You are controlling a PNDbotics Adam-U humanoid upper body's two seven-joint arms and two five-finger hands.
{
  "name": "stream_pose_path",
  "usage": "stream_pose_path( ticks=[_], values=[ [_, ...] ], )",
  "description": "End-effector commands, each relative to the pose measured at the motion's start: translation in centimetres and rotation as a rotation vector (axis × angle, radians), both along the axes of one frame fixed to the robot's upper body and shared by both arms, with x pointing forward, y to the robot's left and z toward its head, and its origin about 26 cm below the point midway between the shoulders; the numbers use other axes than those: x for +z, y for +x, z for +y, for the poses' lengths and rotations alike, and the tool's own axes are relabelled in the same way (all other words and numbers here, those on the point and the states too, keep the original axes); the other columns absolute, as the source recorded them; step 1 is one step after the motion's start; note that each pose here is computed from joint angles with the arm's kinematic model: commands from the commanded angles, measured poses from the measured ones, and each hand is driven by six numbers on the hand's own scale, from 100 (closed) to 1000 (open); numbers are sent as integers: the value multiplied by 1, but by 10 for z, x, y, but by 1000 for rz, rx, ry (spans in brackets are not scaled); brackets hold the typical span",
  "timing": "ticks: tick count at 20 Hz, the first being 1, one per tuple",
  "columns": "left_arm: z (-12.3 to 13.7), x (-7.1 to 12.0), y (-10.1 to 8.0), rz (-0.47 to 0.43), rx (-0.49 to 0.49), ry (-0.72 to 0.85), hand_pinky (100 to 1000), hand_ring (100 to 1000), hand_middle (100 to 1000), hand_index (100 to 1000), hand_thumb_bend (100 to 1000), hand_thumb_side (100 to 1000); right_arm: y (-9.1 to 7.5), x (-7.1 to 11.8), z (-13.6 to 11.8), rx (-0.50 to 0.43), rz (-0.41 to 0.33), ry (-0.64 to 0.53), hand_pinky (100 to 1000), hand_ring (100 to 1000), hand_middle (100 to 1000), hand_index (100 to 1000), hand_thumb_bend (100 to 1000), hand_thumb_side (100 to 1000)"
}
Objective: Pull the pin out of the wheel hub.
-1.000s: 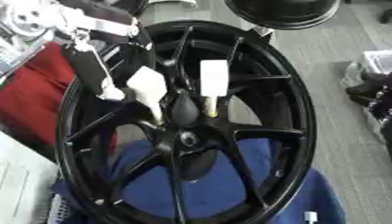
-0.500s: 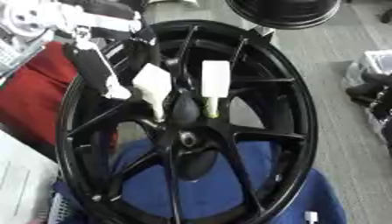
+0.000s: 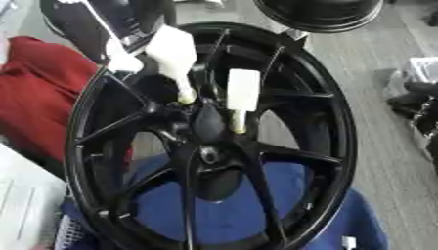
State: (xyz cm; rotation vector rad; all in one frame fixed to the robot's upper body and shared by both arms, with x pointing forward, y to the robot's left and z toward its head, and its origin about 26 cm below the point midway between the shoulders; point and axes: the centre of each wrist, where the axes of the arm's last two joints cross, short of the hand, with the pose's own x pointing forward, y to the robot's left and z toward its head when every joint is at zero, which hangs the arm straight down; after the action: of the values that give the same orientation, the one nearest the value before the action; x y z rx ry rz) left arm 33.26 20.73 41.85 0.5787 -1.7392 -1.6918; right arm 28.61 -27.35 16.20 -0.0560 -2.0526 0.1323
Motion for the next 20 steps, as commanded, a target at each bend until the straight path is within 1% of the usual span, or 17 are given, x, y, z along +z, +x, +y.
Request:
stream_pose_path(
  ticks=[1, 3, 5, 8, 10, 12, 14, 15, 17, 20],
  values=[
    [25, 29, -7, -79, 45, -135, 661, 558, 424, 294, 330, 100, -2, 6, -3, -10, -23, -11, 850, 746, 587, 737, 100, 831],
    [48, 38, -4, -104, 101, -222, 656, 555, 421, 290, 325, 100, -2, 5, -4, -15, -23, -11, 850, 746, 587, 737, 100, 829],
    [74, 42, -1, -124, 177, -298, 649, 552, 418, 286, 323, 100, -3, 5, -6, -21, -26, -12, 850, 746, 587, 737, 100, 826],
    [127, 40, 6, -151, 359, -404, 648, 552, 418, 286, 327, 100, -3, 5, -7, -29, -31, -12, 850, 746, 587, 737, 100, 822],
    [160, 33, 9, -163, 480, -441, 648, 552, 419, 287, 330, 100, -3, 6, -8, -32, -36, -11, 850, 746, 587, 737, 100, 819],
    [186, 24, 11, -167, 574, -466, 648, 553, 421, 290, 329, 100, -3, 7, -9, -33, -42, -9, 850, 746, 587, 737, 100, 815],
    [207, 14, 11, -165, 649, -478, 648, 554, 423, 296, 332, 100, -2, 7, -9, -36, -47, -6, 850, 745, 587, 737, 100, 813],
    [215, 10, 11, -162, 677, -479, 650, 555, 425, 296, 332, 100, -2, 7, -10, -38, -49, -3, 850, 745, 587, 736, 100, 825],
    [232, -3, 10, -153, 740, -472, 653, 558, 427, 304, 334, 100, -2, 8, -10, -44, -54, 5, 849, 745, 587, 736, 100, 811],
    [253, -26, 9, -112, 796, -454, 660, 566, 438, 321, 318, 100, -2, 8, -10, -47, -59, 13, 849, 745, 587, 736, 100, 810]
  ],
)
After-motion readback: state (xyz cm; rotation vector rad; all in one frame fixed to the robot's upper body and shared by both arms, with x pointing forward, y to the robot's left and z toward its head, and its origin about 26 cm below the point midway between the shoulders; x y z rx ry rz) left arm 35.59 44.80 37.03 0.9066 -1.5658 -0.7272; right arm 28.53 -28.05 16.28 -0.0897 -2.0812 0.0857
